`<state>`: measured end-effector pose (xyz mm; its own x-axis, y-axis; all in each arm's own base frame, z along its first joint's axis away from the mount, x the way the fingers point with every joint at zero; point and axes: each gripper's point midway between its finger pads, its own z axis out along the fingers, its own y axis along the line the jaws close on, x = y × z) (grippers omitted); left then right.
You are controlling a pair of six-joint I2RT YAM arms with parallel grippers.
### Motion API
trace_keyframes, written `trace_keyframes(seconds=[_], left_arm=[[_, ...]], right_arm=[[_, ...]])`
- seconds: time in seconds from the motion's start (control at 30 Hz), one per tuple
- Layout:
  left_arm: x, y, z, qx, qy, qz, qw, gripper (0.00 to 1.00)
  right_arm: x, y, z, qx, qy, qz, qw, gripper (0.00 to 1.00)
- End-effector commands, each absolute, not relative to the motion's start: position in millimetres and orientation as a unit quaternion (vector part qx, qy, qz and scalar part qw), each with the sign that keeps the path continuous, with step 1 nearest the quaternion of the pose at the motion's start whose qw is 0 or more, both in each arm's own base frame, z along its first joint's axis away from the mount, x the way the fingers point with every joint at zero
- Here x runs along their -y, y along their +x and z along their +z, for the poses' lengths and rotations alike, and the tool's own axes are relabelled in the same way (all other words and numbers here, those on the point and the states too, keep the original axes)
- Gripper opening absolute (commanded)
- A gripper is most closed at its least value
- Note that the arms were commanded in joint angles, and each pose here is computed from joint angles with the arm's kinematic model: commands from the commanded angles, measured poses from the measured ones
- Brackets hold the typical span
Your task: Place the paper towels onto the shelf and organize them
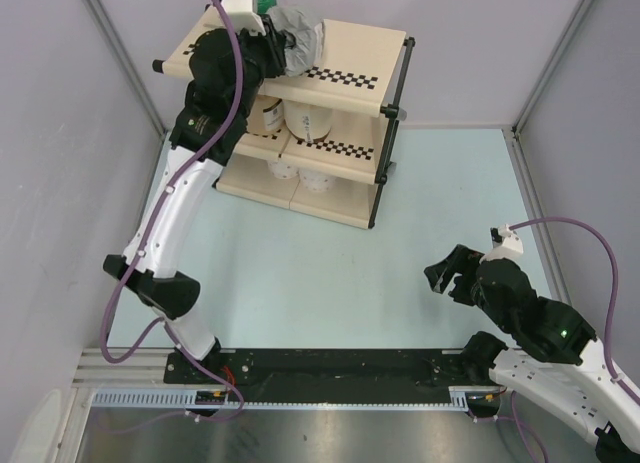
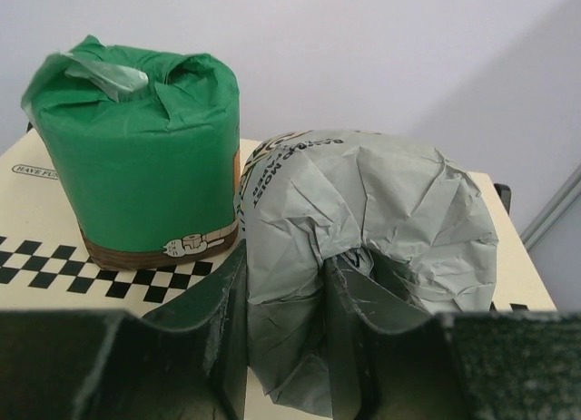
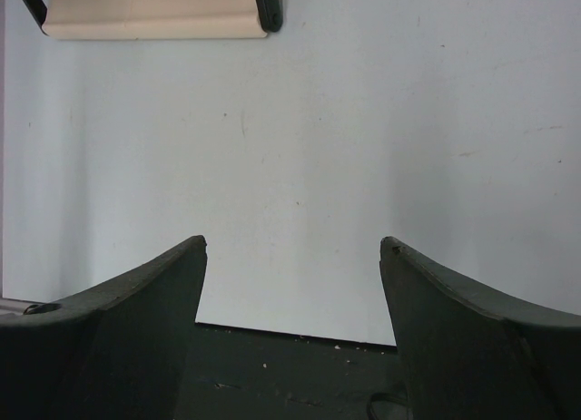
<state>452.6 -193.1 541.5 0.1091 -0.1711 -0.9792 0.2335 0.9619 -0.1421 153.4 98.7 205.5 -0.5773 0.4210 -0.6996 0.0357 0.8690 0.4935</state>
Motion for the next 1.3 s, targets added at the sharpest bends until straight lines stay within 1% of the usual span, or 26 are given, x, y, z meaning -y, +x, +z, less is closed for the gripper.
trace_keyframes(seconds=[0.0, 0.03, 0.07, 0.13, 0.17, 0.27, 0.4, 0.8, 1.27], left_arm=[[184, 452, 563, -0.626, 0.011, -0.129, 0.769, 0.35], [184, 452, 562, -0.627, 0.013, -0.127, 0.769, 0.37], [184, 452, 561, -0.627, 0.013, -0.126, 0.768, 0.45], [184, 455, 559, -0.629, 0.013, -0.123, 0.767, 0.5], [183, 456, 558, -0.63, 0.012, -0.121, 0.767, 0.55], [181, 458, 557, -0.63, 0.009, -0.116, 0.768, 0.62], [180, 456, 560, -0.626, 0.006, -0.116, 0.771, 0.69], [173, 465, 576, -0.607, -0.006, -0.114, 0.787, 0.7], [175, 476, 587, -0.571, -0.031, -0.143, 0.808, 0.71]], right_arm=[[-99, 156, 215, -0.853, 0.142, 0.228, 0.448, 0.82], [-99, 156, 215, -0.852, 0.142, 0.229, 0.449, 0.82], [-99, 156, 215, -0.852, 0.142, 0.228, 0.449, 0.82], [-99, 156, 215, -0.852, 0.141, 0.228, 0.449, 0.82], [-100, 156, 215, -0.852, 0.141, 0.229, 0.449, 0.82], [-100, 156, 215, -0.852, 0.14, 0.229, 0.45, 0.82], [-100, 155, 214, -0.853, 0.138, 0.229, 0.448, 0.82], [-102, 154, 215, -0.853, 0.134, 0.233, 0.448, 0.82], [-104, 152, 211, -0.857, 0.13, 0.229, 0.442, 0.82]])
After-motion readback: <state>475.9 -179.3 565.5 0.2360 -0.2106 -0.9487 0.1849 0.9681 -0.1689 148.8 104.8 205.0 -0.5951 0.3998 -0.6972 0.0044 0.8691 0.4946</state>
